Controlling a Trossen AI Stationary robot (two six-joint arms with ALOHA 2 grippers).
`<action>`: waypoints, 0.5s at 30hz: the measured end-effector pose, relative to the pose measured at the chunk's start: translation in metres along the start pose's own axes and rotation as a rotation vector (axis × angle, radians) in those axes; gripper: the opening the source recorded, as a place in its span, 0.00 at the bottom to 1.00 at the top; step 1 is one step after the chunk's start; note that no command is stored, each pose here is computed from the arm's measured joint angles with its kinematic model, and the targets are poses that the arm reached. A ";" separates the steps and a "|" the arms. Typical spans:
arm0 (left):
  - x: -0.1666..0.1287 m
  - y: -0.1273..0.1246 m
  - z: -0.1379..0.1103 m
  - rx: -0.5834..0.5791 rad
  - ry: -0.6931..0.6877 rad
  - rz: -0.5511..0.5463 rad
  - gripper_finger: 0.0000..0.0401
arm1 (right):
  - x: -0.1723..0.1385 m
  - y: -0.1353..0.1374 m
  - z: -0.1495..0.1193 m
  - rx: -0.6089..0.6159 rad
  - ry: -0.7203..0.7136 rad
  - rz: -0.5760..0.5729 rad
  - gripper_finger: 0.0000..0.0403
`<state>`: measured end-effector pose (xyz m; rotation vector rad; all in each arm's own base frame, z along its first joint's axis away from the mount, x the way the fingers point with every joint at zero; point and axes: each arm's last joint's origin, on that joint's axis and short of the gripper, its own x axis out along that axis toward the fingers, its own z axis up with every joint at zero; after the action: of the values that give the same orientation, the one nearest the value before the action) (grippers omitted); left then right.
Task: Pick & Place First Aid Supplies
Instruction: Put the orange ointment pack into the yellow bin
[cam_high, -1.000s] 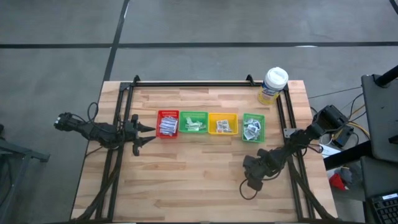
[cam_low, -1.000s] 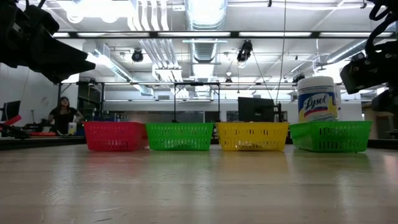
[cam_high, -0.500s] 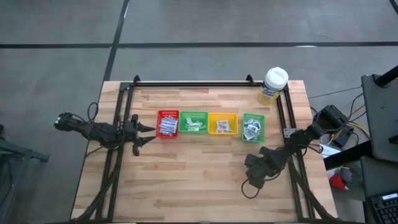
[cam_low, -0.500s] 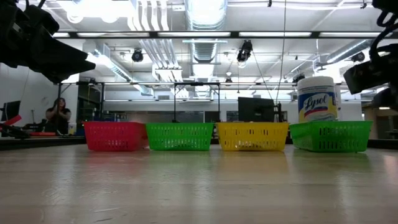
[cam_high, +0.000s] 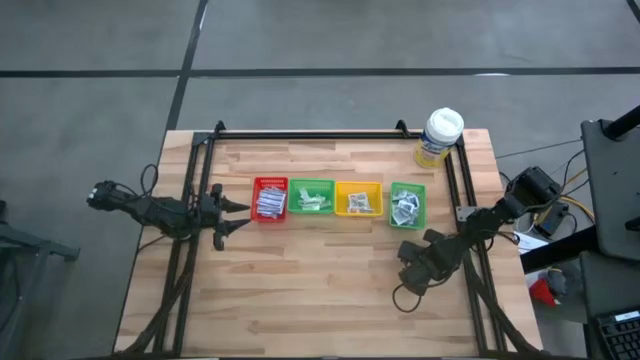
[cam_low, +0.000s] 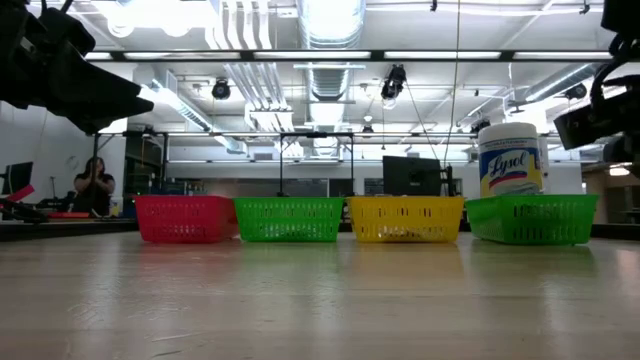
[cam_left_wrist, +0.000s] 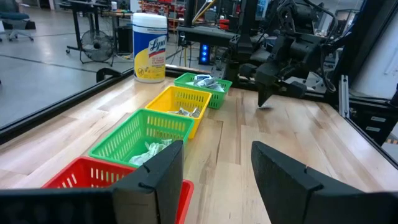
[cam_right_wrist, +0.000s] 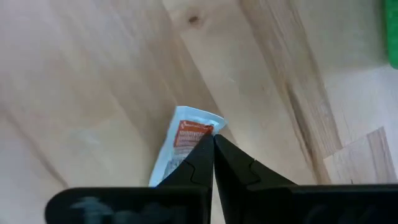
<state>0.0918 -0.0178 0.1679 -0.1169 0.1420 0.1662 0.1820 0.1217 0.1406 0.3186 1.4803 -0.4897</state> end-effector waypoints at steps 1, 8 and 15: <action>0.000 0.000 0.000 0.000 0.000 0.000 0.47 | -0.001 0.000 0.000 0.001 -0.003 0.006 0.02; 0.000 0.000 0.000 0.000 0.000 0.000 0.47 | -0.006 -0.001 0.000 0.002 -0.011 0.031 0.04; 0.000 0.000 0.000 0.000 0.000 0.000 0.47 | -0.015 -0.003 0.000 0.008 -0.029 0.076 0.15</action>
<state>0.0917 -0.0178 0.1679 -0.1169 0.1419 0.1660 0.1802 0.1208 0.1557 0.3717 1.4331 -0.4376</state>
